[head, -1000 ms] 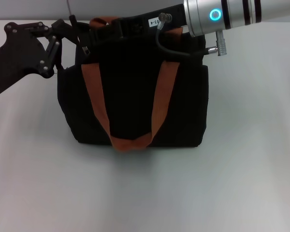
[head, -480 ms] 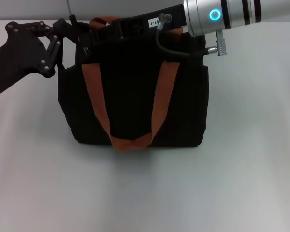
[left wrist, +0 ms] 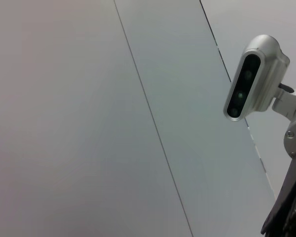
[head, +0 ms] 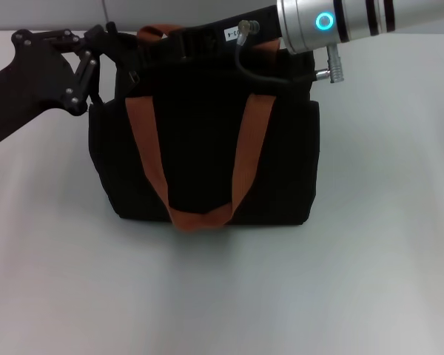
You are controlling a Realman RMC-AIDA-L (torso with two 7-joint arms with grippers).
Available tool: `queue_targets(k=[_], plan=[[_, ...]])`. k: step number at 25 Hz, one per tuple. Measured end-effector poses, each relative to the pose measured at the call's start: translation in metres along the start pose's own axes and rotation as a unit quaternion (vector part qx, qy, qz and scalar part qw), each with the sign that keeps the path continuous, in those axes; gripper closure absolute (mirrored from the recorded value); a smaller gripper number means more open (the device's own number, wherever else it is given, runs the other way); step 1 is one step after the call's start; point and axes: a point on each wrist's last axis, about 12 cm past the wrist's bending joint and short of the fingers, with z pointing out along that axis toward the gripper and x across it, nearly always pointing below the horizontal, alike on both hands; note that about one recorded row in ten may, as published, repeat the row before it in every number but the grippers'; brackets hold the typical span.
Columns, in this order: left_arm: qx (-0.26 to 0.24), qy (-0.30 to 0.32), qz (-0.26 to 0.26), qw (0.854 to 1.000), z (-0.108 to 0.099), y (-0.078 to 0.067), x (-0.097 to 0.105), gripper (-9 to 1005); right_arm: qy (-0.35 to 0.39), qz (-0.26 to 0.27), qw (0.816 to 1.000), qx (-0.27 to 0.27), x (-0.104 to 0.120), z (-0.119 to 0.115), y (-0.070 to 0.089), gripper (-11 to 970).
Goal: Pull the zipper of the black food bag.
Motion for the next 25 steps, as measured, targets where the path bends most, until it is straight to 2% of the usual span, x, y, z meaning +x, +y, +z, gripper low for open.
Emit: queue_targets(k=[17,25], plan=[[0.003,-0.002,-0.001,1.000,0.0050,0.0011,-0.0009,950,0.011,-0.004,1.000,0.014,0.0001,0.0097,0.0011,681],[0.001,-0.002,-0.007,1.000,0.0050,-0.0001,0.0002,949,0.007,-0.007,1.000,0.014,-0.0003,0.0095,0.0011,783]])
